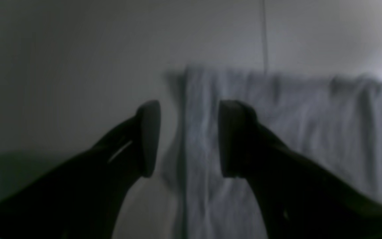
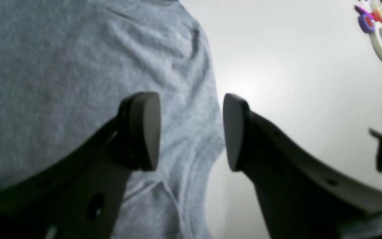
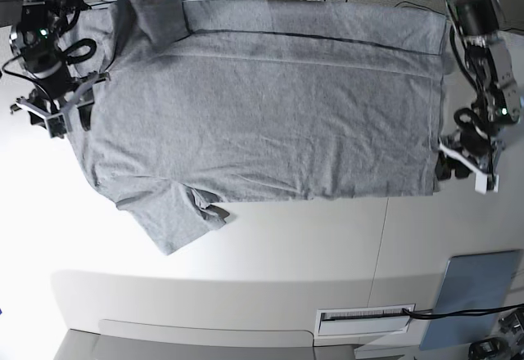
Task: Fold the T-shirt properly
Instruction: 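Move both grippers along the shirt sides and grasp the hem corners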
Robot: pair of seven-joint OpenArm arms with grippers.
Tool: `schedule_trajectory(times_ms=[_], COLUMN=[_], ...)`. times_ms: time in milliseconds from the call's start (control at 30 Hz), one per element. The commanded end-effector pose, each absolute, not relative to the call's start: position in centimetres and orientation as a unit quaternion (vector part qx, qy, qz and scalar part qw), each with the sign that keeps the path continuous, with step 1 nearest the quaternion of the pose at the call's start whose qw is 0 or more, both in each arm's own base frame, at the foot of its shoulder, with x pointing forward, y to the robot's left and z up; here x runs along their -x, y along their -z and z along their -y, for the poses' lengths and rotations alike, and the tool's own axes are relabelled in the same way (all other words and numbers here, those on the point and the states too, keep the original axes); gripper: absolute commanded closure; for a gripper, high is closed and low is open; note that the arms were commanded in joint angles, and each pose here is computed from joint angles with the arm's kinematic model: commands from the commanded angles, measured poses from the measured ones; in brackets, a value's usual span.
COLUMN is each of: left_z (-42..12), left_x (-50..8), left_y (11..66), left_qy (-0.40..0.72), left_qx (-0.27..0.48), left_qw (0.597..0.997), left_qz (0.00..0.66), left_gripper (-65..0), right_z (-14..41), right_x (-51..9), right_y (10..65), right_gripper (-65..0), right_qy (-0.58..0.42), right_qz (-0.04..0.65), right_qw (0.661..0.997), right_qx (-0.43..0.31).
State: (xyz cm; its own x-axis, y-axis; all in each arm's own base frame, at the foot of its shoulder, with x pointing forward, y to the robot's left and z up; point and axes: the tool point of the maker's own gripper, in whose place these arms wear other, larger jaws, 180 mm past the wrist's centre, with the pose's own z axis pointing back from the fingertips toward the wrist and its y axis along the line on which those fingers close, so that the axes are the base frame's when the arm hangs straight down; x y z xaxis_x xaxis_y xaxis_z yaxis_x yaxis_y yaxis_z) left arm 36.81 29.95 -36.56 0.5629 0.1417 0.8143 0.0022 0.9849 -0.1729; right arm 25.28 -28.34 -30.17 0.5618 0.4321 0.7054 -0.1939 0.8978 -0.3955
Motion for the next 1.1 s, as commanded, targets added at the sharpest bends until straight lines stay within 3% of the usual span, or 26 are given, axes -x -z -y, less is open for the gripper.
schedule_trajectory(times_ms=[0, 100, 233, 500, 667, 833, 933, 1067], left_z=[-30.4, -29.1, -30.2, -30.4, -28.8, -26.3, -26.1, -27.1], left_x=[-38.2, -39.6, -41.2, -42.4, -41.1, -40.8, -40.8, -41.5], left_y=[34.9, 36.2, 38.1, 39.8, 41.8, 41.7, 41.6, 41.2], left_qy=[-0.032, -0.009, -0.017, -0.02, 0.019, 0.058, 0.052, 0.03], left_qx=[0.075, 0.067, -0.007, -0.018, 0.023, 0.086, 0.094, 0.073], left_qw=[0.87, 0.884, 0.908, 0.924, 0.941, 0.937, 0.936, 0.935], left_qz=[0.487, 0.462, 0.419, 0.382, 0.338, 0.334, 0.335, 0.345], left_gripper=[-29.4, -29.4, -29.4, -29.5, -29.5, -29.0, -23.3, -2.5], right_z=[27.9, 26.9, 27.0, 27.1, 27.2, 27.2, 27.2, 27.2], right_x=[-26.0, -25.8, -25.6, -25.5, -25.5, -25.5, -25.5, -26.0], right_y=[29.1, 30.0, 30.5, 30.5, 30.5, 30.6, 30.5, 29.9], right_gripper=[-29.7, -29.7, -29.7, -29.7, -29.7, -29.7, -29.7, -29.7], right_qy=[-0.19, -0.21, -0.216, -0.213, -0.213, -0.213, -0.213, -0.225], right_qz=[0.449, 0.438, 0.425, 0.422, 0.422, 0.422, 0.422, 0.437], right_qw=[0.861, 0.863, 0.866, 0.867, 0.867, 0.868, 0.867, 0.854], right_qx=[0.141, 0.141, 0.153, 0.155, 0.155, 0.155, 0.155, 0.17])
